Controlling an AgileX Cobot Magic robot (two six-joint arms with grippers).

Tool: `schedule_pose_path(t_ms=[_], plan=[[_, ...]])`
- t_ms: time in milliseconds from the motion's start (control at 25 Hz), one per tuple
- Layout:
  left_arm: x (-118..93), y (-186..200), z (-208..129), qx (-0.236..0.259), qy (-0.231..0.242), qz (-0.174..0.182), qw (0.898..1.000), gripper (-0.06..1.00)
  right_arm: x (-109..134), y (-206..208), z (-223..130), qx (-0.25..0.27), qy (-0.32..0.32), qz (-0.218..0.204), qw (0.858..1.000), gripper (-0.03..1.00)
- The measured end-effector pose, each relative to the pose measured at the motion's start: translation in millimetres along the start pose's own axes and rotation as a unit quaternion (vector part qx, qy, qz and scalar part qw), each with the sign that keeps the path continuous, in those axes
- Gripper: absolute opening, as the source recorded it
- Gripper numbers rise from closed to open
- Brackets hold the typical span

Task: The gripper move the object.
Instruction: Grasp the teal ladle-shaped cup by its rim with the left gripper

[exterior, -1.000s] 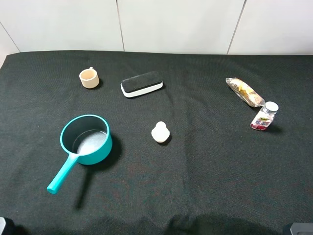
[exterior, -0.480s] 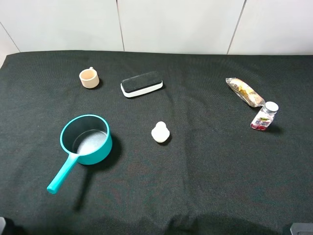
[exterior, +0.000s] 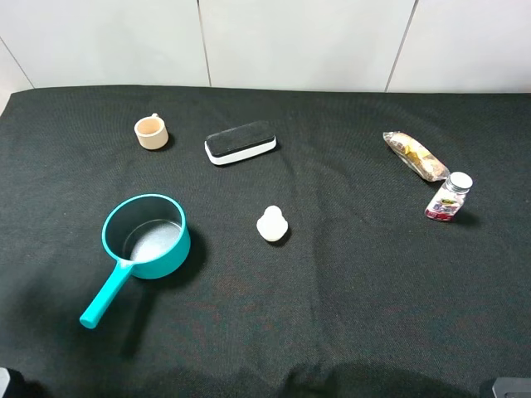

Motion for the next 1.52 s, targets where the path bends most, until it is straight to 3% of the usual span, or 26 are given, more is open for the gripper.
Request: schedule_pose_path(t_ms=[400, 800, 1200, 1520], plan=[[-7, -40, 52, 0.044, -0.036, -0.008, 0.998, 0.99, 0, 0, 0, 0.0, 0.0, 0.0, 1.0, 0.69], [-76, -75, 51, 0.077, -0.154, -0.051, 0.984, 0.99, 0, 0, 0, 0.0, 0.0, 0.0, 1.0, 0.69], [-144, -80, 27, 0.092, -0.272, -0.088, 0.954, 0.99, 0, 0, 0, 0.0, 0.0, 0.0, 1.0, 0.69], [-154, -98, 12, 0.13, -0.294, -0.085, 0.943, 0.99, 0, 0, 0, 0.0, 0.0, 0.0, 1.0, 0.69]])
Point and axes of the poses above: a point on each arm's last joint axis where the gripper is mounted, y pointing back along that axis away from the gripper, x along the wrist's bending axis when the last joint is at zero, z = x × y, the point moved 9 cm from there along -y, pointing out along that axis toward the gripper
